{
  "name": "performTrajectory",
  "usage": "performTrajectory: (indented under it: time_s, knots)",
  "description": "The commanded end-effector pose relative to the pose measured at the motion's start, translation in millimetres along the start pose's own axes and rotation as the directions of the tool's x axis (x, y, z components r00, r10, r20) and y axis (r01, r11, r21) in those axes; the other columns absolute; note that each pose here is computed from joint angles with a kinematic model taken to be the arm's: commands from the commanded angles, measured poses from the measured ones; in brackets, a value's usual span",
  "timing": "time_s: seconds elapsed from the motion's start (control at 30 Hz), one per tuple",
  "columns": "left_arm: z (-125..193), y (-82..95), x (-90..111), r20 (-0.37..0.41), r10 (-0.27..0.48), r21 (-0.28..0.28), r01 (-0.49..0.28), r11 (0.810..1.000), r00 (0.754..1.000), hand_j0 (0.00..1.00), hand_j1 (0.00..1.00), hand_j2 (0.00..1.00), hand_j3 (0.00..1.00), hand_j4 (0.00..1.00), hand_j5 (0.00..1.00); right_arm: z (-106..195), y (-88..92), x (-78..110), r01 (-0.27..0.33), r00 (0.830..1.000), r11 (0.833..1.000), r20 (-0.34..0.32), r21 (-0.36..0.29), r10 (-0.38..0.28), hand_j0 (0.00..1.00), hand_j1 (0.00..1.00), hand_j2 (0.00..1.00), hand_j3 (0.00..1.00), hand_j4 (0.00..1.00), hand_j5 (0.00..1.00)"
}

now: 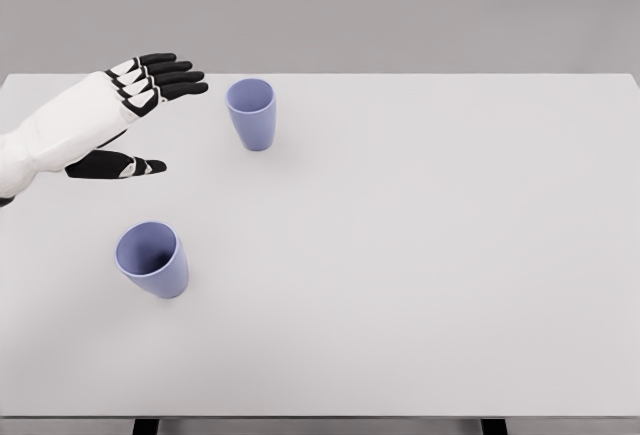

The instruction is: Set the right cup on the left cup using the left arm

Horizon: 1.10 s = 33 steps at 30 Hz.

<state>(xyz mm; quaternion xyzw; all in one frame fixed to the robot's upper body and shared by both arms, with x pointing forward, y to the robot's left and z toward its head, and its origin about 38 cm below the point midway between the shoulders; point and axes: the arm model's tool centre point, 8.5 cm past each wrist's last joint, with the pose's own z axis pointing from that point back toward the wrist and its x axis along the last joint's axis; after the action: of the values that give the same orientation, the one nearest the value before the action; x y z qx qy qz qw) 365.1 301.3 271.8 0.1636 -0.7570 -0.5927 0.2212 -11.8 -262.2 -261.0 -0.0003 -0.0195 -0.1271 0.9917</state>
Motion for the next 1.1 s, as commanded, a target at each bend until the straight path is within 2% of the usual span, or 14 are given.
performTrajectory:
  time_s: [0.0,0.3,0.4,0.5,0.57,0.6,0.67,0.7,0.77,0.8,0.83,0.9,1.0,1.07]
  knots:
    - [0,0.7,0,0.000,0.003,0.004,-0.003,1.000,1.000,1.00,1.00,1.00,1.00,1.00,1.00,0,0.1,0.1,0.000,1.000,1.000,0.001,0.000,0.000,1.00,1.00,1.00,1.00,1.00,1.00]
    - [2,0.7,-3,-0.011,-0.027,-0.014,0.027,1.000,1.000,1.00,1.00,1.00,1.00,1.00,1.00,0,0.1,-1.1,-0.001,1.000,1.000,-0.004,0.002,0.001,1.00,1.00,1.00,1.00,1.00,1.00]
    - [4,0.2,-6,-0.019,-0.057,-0.037,0.056,0.998,0.998,1.00,1.00,1.00,1.00,1.00,1.00,0,0.1,-0.6,-0.001,1.000,1.000,-0.003,0.002,0.001,1.00,1.00,1.00,1.00,1.00,1.00]
    - [5,8.8,-11,-0.032,-0.080,-0.021,0.079,0.997,0.996,1.00,1.00,1.00,1.00,1.00,1.00,0,0.2,-0.5,0.000,1.000,1.000,-0.001,0.002,0.000,1.00,1.00,1.00,1.00,1.00,1.00]
    - [6,6.0,-15,-0.045,-0.123,-0.044,0.121,0.992,0.991,1.00,1.00,1.00,1.00,1.00,1.00,0,0.2,-0.6,0.000,1.000,1.000,-0.003,0.002,0.000,1.00,1.00,1.00,1.00,1.00,1.00]
    - [6,4.8,-14,-0.044,-0.121,-0.049,0.119,0.992,0.992,1.00,1.00,1.00,1.00,1.00,1.00,0,0.2,-0.6,0.000,1.000,1.000,-0.003,0.002,0.000,1.00,1.00,1.00,1.00,1.00,1.00]
    - [7,-0.5,-16,-0.041,-0.143,-0.133,0.136,0.982,0.989,1.00,1.00,1.00,1.00,1.00,1.00,0,0.2,-0.5,0.000,1.000,1.000,-0.001,0.002,0.000,1.00,1.00,1.00,1.00,1.00,1.00]
    - [6,-3.4,-18,-0.038,-0.152,-0.269,0.137,0.953,0.988,1.00,1.00,1.00,1.00,1.00,1.00,0,0.2,-0.5,0.000,1.000,1.000,-0.001,0.002,0.000,1.00,1.00,1.00,1.00,1.00,1.00]
    - [5,-0.9,-22,-0.030,-0.138,-0.443,0.111,0.890,0.990,1.00,1.00,1.00,1.00,1.00,1.00,0,0.2,-0.5,0.000,1.000,1.000,-0.001,0.002,0.000,1.00,1.00,1.00,1.00,1.00,1.00]
    - [2,5.5,-20,-0.016,-0.088,-0.490,0.069,0.869,0.996,1.00,1.00,1.00,1.00,1.00,1.00,0,0.2,-0.5,0.000,1.000,1.000,-0.001,0.002,0.000,1.00,1.00,1.00,1.00,1.00,1.00]
    - [-4,18.1,-17,0.002,-0.043,-0.437,0.039,0.899,0.999,1.00,1.00,1.00,1.00,1.00,1.00,0,0.2,-0.5,0.000,1.000,1.000,-0.001,0.002,0.000,1.00,1.00,1.00,1.00,1.00,1.00]
    - [-18,44.5,-14,0.038,-0.034,-0.366,0.046,0.930,0.999,1.00,1.00,1.00,1.00,1.00,1.00,0,0.2,-0.5,0.000,1.000,1.000,-0.001,0.002,0.000,1.00,1.00,1.00,1.00,1.00,1.00]
    - [-30,70.8,-28,-0.111,-0.024,-0.319,-0.013,0.948,0.994,1.00,1.00,1.00,1.00,1.00,1.00,0,0.2,-0.6,0.000,1.000,1.000,-0.002,0.002,0.000,1.00,1.00,1.00,1.00,1.00,1.00]
    - [-53,73.8,-35,-0.205,0.038,-0.252,-0.090,0.964,0.978,1.00,1.00,1.00,1.00,1.00,1.00,0,0.2,-0.6,0.000,1.000,1.000,-0.003,0.002,0.000,1.00,1.00,1.00,1.00,1.00,1.00]
